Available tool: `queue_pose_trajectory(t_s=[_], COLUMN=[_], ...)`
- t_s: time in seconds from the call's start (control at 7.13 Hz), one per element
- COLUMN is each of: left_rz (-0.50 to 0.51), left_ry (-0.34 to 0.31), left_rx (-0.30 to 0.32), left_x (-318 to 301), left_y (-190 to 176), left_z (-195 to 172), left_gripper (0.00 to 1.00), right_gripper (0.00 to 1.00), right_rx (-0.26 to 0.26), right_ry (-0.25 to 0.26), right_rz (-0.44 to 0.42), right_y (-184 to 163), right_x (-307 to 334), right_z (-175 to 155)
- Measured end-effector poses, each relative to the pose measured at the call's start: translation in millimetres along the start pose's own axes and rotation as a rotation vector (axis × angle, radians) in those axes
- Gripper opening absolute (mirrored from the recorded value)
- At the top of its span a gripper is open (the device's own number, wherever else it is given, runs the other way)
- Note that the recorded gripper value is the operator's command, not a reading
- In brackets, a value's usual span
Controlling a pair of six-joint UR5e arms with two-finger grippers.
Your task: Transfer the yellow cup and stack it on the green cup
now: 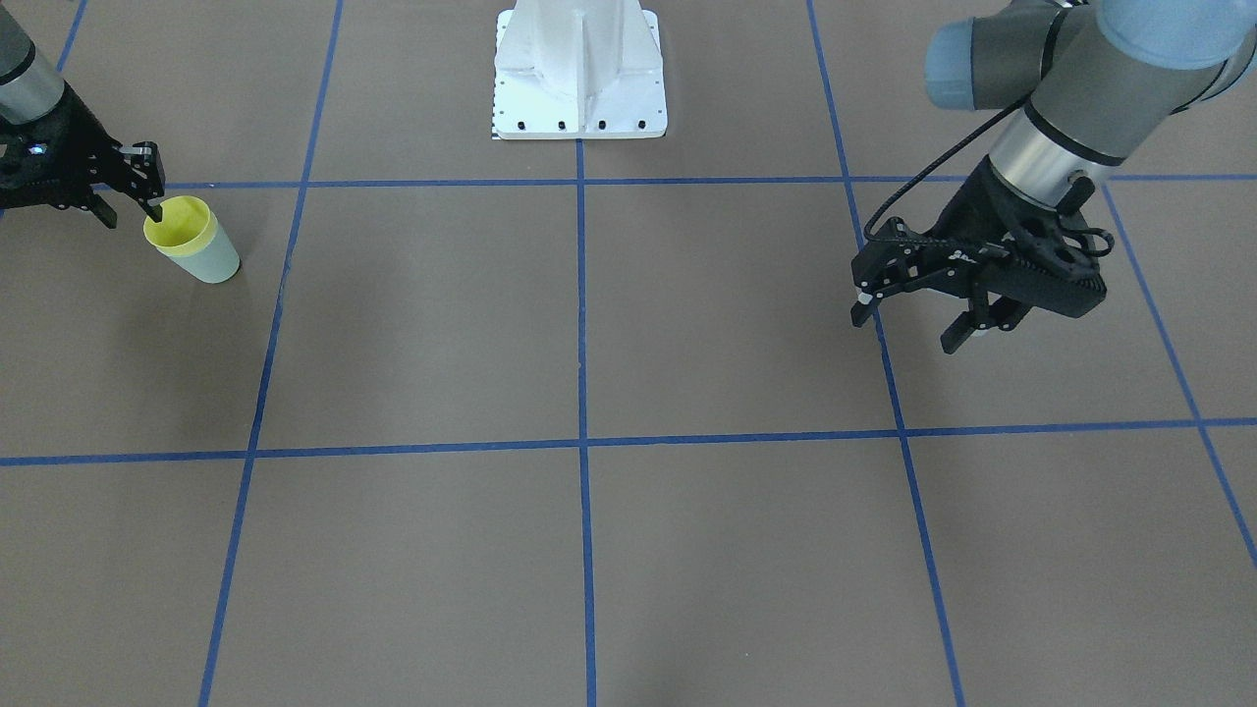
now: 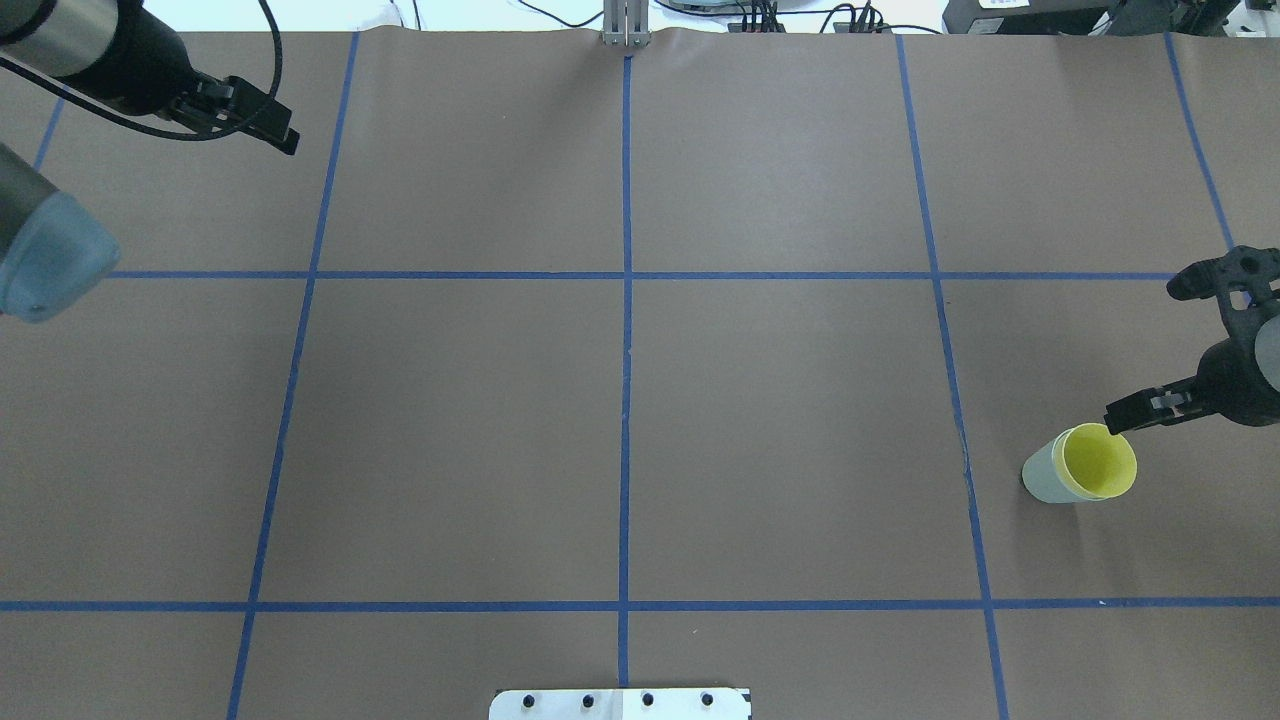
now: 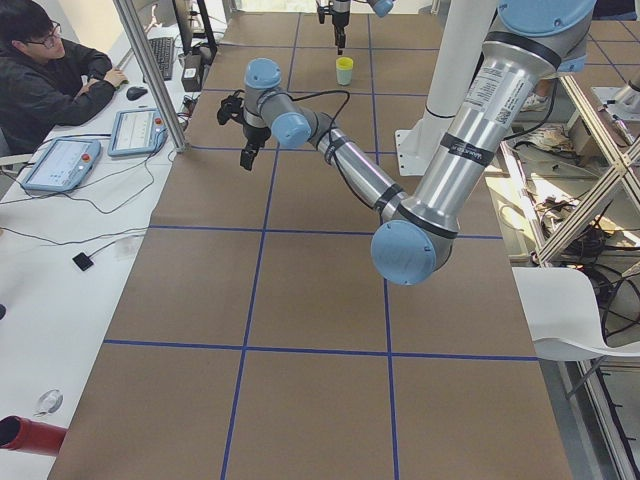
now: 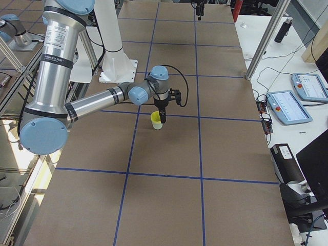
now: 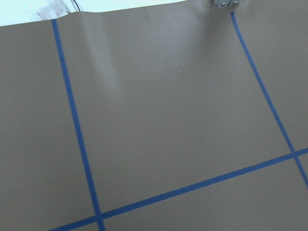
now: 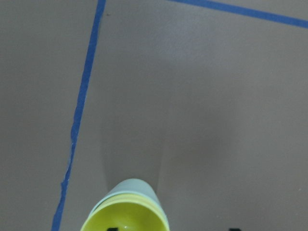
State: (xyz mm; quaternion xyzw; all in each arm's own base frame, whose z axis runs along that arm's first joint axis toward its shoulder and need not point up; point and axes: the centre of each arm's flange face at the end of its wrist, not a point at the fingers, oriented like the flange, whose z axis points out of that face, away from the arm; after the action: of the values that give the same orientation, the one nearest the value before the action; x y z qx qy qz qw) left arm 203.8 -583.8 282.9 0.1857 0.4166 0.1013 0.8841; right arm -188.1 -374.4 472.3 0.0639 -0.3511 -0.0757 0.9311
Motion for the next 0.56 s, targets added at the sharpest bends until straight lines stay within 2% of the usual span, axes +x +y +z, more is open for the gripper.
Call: queue_pose_trajectory(t_s=[0.28, 0.42, 0.56], left_rz=[0.107, 0.112, 0.090], left_ry=[-0.123, -0.166, -0.186], left_rx=[-0.085, -0.134, -0.174], left_x=[-111.5, -187.0, -248.6], left_y=[-8.3, 13.4, 53.8], left_z=[-31.6, -41.0, -39.4], left_gripper=[1.00, 1.00, 1.00], right_gripper=[1.00, 1.00, 1.00], right_rx=[0.021, 0.004, -0.010], right_ry=[0.061, 0.078, 0.063], right_rz=[-0.118, -0.145, -0.141], right_y=[-41.5, -59.4, -66.9], right_x=[60.2, 95.4, 121.7], right_z=[-5.3, -11.4, -16.8])
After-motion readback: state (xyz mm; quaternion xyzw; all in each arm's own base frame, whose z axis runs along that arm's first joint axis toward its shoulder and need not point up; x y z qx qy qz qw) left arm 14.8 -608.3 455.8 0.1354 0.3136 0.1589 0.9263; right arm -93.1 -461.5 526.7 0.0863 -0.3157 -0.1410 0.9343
